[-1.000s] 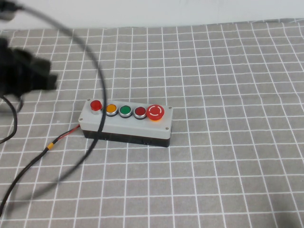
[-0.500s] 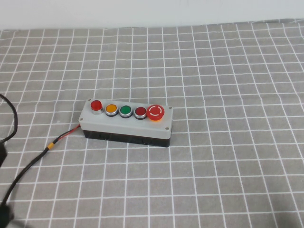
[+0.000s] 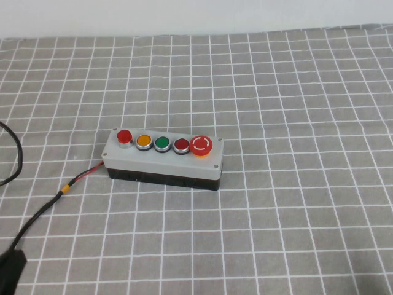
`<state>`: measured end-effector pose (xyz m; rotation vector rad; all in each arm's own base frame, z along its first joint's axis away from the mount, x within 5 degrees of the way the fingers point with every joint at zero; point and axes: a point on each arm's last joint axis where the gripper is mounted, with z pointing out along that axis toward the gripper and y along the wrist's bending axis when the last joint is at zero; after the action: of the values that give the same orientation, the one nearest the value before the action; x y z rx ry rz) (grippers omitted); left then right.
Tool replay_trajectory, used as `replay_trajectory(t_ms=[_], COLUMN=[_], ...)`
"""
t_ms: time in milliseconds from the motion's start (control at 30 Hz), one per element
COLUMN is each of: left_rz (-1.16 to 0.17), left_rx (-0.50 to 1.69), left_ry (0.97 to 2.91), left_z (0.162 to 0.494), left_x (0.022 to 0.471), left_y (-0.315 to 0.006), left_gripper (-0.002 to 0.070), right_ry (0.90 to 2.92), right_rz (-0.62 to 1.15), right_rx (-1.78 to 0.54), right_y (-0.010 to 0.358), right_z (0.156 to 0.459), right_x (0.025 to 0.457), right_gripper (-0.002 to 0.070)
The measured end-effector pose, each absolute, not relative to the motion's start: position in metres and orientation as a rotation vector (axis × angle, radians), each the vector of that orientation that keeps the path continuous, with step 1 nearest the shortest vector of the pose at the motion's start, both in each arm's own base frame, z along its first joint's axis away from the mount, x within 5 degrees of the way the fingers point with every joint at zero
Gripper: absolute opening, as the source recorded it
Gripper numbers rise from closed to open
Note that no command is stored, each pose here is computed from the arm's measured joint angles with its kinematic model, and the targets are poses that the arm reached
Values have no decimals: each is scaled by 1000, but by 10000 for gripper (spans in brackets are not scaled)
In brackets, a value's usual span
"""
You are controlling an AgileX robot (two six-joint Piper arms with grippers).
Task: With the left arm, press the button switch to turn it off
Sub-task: 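Press the lit red button on the button box to turn it off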
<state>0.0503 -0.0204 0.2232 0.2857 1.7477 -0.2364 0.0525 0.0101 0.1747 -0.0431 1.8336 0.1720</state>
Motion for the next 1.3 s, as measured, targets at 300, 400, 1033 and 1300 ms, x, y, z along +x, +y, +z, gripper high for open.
replay_trajectory(t_ms=[300,400,1033,1300], left_rz=[-237,-267,-87,-104], left_rx=[285,236,156,159], left_ry=[1805,1789,1490,1689], left_z=[203,205,208,190], left_x=[52,53,61,61], left_y=[-21,-20,-9,-10], left_gripper=[-3,-3,-3,-3], right_ry=[1834,1834,1834,1834], right_rz=[172,174,174,174], right_rx=[-43,-42,-42,-42], right_y=[10,10,10,10], right_z=[175,175,175,175], right_x=[53,53,53,53], right_gripper=[-17,-17,-17,-17])
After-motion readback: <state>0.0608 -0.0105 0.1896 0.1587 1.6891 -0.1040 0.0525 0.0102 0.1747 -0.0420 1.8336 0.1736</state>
